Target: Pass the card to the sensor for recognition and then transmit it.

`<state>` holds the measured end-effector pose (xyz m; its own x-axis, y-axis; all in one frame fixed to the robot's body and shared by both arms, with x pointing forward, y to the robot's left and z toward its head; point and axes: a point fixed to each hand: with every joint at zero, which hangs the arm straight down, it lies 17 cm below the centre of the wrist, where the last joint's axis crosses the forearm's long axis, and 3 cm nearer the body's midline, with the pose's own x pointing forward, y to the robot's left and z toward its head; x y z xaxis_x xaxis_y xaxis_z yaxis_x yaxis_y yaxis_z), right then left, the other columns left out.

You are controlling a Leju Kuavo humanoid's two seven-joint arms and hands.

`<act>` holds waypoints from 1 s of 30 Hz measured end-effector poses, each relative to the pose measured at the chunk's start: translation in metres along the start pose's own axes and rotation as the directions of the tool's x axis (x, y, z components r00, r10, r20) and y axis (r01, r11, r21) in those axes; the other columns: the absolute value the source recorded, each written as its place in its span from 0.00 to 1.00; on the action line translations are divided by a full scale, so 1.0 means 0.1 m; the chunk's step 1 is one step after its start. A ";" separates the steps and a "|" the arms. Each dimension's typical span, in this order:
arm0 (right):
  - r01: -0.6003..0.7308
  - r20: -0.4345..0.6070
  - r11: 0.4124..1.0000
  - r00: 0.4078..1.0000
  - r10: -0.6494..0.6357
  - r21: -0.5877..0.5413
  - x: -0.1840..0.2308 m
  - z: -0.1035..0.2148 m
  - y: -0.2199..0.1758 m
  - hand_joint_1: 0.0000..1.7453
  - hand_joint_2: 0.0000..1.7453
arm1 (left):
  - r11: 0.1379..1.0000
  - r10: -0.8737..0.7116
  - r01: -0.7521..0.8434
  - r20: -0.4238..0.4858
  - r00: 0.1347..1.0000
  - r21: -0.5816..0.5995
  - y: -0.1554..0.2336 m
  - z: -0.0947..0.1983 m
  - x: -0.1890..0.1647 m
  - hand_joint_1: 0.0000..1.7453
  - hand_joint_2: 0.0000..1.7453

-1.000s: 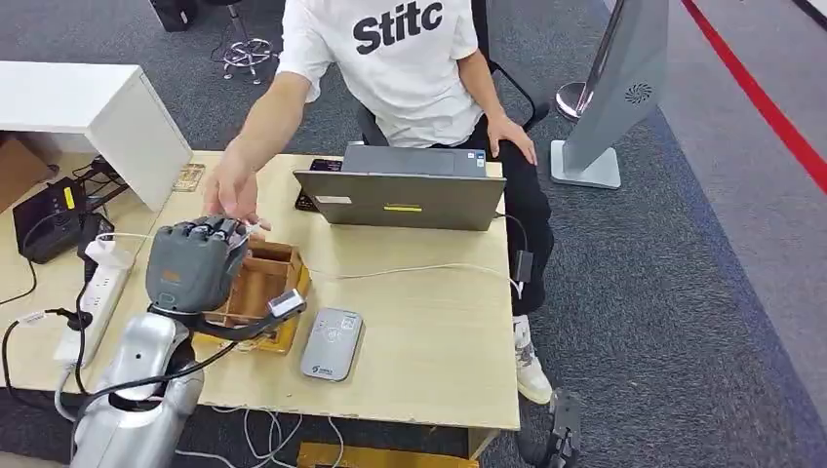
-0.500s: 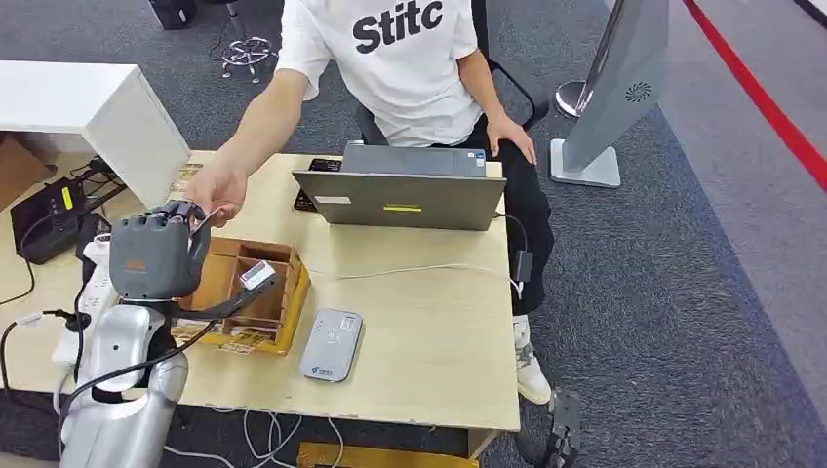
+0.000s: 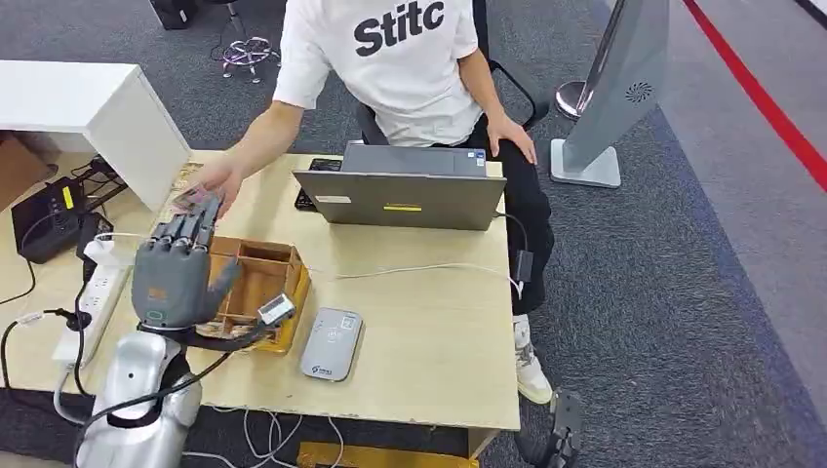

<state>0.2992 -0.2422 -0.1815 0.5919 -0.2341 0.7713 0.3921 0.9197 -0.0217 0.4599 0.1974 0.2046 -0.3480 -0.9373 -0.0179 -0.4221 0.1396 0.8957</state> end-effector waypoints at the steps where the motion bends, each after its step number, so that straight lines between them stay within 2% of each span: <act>1: 0.005 0.001 1.000 1.000 -0.005 -0.003 0.00 0.00 -0.01 0.00 1.00 | 1.000 0.003 -0.003 0.017 1.000 -0.008 -0.03 0.05 0.08 0.00 1.00; 7: 0.014 0.005 1.000 1.000 -0.014 -0.015 -0.01 0.00 -0.07 0.00 1.00 | 0.991 0.113 -0.102 0.132 0.985 -0.090 -0.27 0.43 0.75 0.00 1.00; 12: 0.026 0.009 0.999 1.000 -0.025 -0.034 -0.04 0.00 -0.16 0.00 1.00 | 0.960 0.197 -0.165 0.127 0.972 -0.226 -0.50 0.69 1.00 0.00 1.00; 16: 0.039 0.007 0.998 0.999 -0.039 -0.057 -0.08 0.00 -0.25 0.00 1.00 | 0.924 0.208 -0.165 0.091 0.974 -0.345 -0.72 0.93 0.95 0.00 1.00; 20: 0.045 0.009 0.997 0.999 -0.044 -0.069 -0.08 0.00 -0.31 0.00 1.00 | 0.903 0.145 -0.109 0.056 0.988 -0.416 -0.89 1.11 0.80 0.00 1.00; 30: 0.054 0.011 0.995 0.999 -0.053 -0.085 -0.10 0.00 -0.37 0.00 1.00 | 0.887 0.099 -0.107 -0.041 0.994 -0.449 -0.99 1.31 0.41 0.00 1.00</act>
<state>0.2790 -0.2744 -0.1882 0.5620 -0.2793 0.7786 0.4819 0.8756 -0.0338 0.3779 0.1870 0.0575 -0.3534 -0.9312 0.0895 0.0392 0.0809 0.9960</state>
